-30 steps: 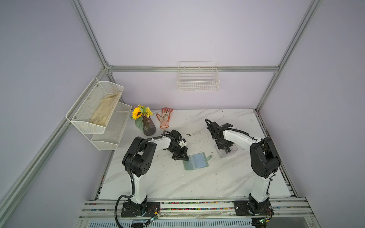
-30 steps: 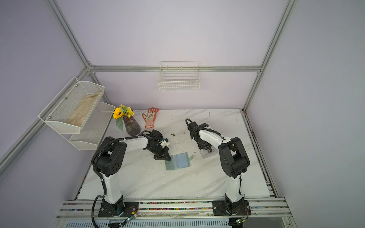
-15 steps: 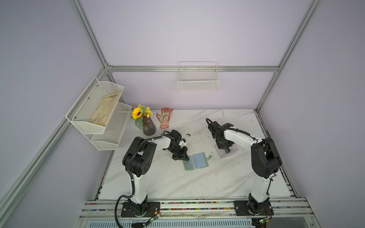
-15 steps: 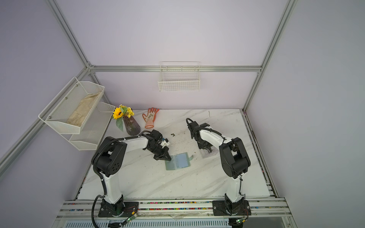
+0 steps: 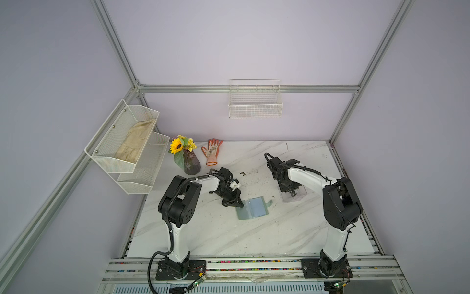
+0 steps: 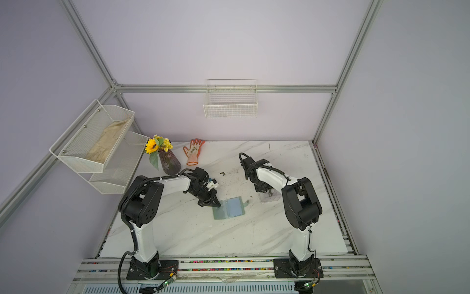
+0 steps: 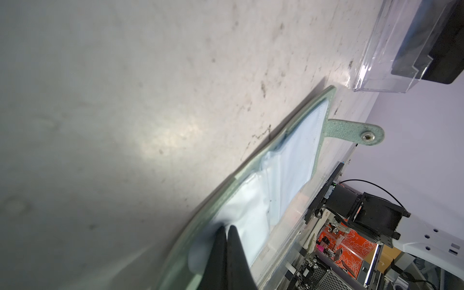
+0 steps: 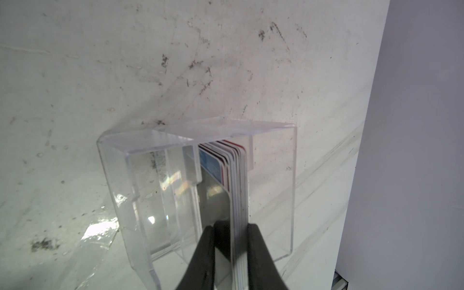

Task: Insert credit cards into a card holder
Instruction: Pick up the credit card from the storage box.

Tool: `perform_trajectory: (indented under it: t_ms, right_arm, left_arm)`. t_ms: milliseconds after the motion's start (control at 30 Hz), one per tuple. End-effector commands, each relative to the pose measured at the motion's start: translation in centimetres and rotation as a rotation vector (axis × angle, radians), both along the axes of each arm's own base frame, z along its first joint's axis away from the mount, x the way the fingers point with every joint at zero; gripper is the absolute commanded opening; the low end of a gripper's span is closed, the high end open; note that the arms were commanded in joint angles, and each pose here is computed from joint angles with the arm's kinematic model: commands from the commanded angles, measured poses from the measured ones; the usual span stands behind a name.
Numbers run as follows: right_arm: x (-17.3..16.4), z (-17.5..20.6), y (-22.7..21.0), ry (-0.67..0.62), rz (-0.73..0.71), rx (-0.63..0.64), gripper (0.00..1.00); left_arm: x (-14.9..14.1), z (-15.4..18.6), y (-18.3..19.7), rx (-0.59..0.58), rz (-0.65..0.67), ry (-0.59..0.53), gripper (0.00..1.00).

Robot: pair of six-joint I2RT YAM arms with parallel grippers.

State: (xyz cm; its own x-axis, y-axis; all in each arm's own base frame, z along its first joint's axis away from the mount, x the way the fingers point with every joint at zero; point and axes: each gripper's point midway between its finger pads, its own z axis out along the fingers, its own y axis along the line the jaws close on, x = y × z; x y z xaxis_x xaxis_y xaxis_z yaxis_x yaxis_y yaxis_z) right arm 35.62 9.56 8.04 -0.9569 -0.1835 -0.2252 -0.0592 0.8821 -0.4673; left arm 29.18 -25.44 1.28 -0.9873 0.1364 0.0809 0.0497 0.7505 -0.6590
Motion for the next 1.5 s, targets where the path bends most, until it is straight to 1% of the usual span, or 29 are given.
perform_trajectory:
  t_ms: [0,200,367,433,500,767,1067,1467]
  right_arm:
    - [-2.3,-3.3,-1.2,0.123,-0.037,-0.042,0.1]
    - [-2.4,-3.7,-1.5,0.132,-0.042,-0.07,0.1]
    - [-2.3,-4.5,-2.1,0.135,-0.061,-0.115,0.02]
    - [-2.2,-4.6,-2.3,0.13,-0.066,-0.134,0.0]
    - [-2.6,-4.5,-2.8,0.147,-0.072,-0.165,0.0]
    - [-3.1,-4.7,-3.6,0.158,-0.085,-0.213,0.0]
    - [-3.3,-4.9,-3.8,0.164,-0.086,-0.233,0.0]
    - [-2.7,-2.3,-3.0,0.116,-0.081,-0.194,0.0]
  left_arm:
    - [-1.6,-7.9,2.4,0.23,-0.043,-0.015,0.0]
    - [-1.4,-7.8,2.2,0.222,-0.036,-0.015,0.0]
    - [-1.3,-7.9,2.1,0.22,-0.031,-0.015,0.0]
    - [-1.3,-7.9,2.1,0.218,-0.031,-0.013,0.0]
    - [-1.3,-8.0,2.0,0.214,-0.034,-0.011,0.0]
    - [-1.3,-8.2,1.9,0.211,-0.033,-0.006,0.0]
    - [-1.4,-8.3,2.0,0.212,-0.035,-0.004,0.0]
    - [-1.5,-8.3,2.1,0.215,-0.034,-0.005,0.0]
